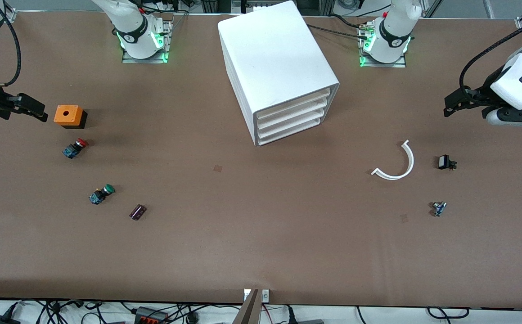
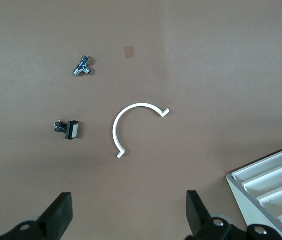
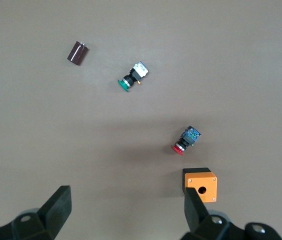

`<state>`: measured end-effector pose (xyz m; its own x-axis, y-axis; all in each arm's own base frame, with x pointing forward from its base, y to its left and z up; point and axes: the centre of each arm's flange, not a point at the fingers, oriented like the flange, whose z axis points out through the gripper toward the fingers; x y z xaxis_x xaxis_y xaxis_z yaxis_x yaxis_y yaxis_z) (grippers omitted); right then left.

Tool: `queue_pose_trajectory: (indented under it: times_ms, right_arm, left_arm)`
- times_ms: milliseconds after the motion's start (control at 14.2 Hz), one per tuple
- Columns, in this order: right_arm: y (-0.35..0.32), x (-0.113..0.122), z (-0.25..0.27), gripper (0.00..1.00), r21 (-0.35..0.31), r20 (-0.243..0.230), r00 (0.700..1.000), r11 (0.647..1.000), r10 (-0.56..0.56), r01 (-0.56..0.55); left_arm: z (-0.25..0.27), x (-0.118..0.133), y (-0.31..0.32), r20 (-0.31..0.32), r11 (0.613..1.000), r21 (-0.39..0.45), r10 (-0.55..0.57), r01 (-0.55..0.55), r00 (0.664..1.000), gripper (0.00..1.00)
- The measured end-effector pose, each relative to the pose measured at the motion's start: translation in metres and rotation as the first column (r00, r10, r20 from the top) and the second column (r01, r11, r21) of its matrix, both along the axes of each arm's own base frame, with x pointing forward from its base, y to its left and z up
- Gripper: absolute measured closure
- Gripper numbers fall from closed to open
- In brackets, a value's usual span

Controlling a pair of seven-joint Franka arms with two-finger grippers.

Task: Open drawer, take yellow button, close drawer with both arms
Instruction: 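Move the left gripper toward the cabinet's drawer handle, then grasp the drawer handle with the left gripper while the right gripper approaches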

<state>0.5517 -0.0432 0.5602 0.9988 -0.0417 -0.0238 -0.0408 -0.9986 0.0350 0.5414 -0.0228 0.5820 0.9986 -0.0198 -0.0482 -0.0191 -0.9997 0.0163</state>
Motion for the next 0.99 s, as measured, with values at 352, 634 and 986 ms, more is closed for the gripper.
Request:
queue_pose_trajectory:
  times_ms: [352, 634, 986]
  right_arm:
    - [0.014, 0.001, -0.006, 0.0, 0.001, -0.012, 1.0, 1.0, 0.026, -0.026]
    - [0.032, 0.008, -0.013, 0.0, 0.05, -0.003, 0.999, 0.998, 0.04, -0.039]
    - [0.069, 0.021, -0.019, 0.0, 0.084, 0.024, 0.996, 0.992, 0.089, -0.091]
  left_arm:
    - [-0.012, -0.007, -0.013, -0.187, 0.998, -0.07, -0.021, 0.008, 0.982, 0.0]
    - [-0.041, 0.004, -0.045, -0.344, 0.951, -0.307, -0.086, -0.025, 0.935, 0.0]
    - [-0.112, 0.024, -0.113, -0.428, 0.792, -0.61, -0.289, -0.037, 0.856, 0.0]
